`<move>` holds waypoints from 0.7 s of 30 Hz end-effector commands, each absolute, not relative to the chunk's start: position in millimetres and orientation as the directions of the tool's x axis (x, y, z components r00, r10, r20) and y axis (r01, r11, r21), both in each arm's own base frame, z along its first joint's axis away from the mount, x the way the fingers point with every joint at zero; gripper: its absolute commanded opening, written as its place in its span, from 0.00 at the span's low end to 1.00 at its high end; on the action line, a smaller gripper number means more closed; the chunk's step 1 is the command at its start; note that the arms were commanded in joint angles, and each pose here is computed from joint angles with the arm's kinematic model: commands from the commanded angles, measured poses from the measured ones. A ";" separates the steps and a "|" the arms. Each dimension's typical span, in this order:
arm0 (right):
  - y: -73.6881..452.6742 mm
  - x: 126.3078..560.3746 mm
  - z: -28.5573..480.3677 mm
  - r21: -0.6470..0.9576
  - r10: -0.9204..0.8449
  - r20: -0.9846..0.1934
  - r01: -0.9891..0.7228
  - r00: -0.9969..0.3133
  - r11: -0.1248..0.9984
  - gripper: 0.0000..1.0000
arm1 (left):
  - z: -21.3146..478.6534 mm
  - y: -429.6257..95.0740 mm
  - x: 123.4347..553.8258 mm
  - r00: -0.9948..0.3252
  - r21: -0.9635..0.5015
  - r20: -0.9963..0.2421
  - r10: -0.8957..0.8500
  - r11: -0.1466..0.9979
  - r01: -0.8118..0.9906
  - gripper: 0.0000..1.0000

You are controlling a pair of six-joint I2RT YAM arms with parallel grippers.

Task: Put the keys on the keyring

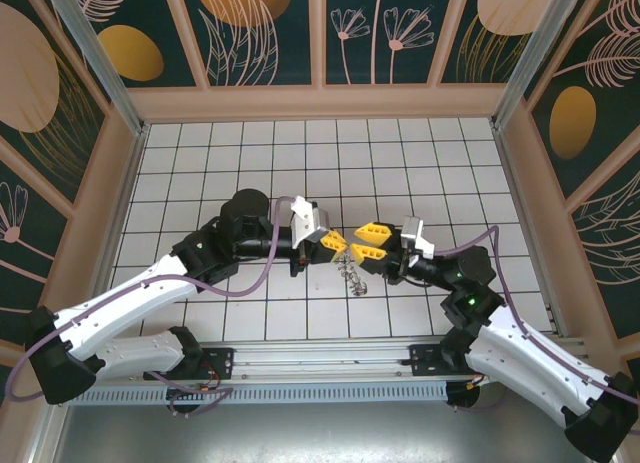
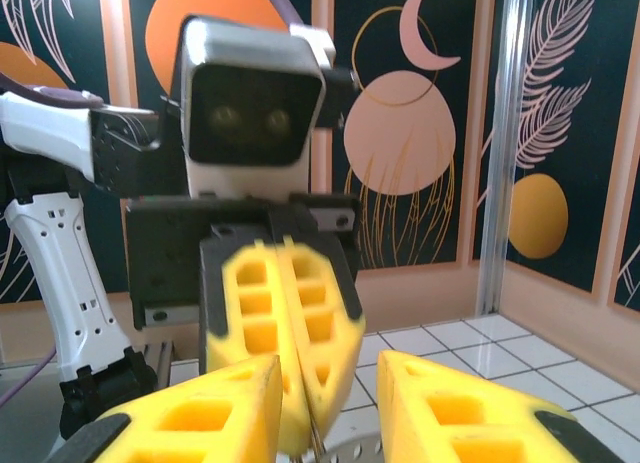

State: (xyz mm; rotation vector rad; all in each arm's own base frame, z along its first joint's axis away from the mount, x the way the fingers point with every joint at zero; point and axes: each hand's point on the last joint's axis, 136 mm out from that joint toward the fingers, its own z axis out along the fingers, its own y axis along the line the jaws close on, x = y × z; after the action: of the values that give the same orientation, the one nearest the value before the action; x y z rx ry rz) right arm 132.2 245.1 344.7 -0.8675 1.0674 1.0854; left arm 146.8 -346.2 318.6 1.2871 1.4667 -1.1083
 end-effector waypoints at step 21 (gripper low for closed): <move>247.0 134.1 333.1 -0.031 0.195 -0.977 -0.962 0.087 0.270 0.27 | 331.2 -339.2 145.5 -0.066 -0.055 -0.980 0.189 0.062 0.997 0.00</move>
State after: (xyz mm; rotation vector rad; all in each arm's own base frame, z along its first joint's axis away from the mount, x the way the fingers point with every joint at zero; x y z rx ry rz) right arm 136.5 248.5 325.9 -0.8890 1.1537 1.0799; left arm 149.0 -342.7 319.4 1.2790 1.4699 -1.1046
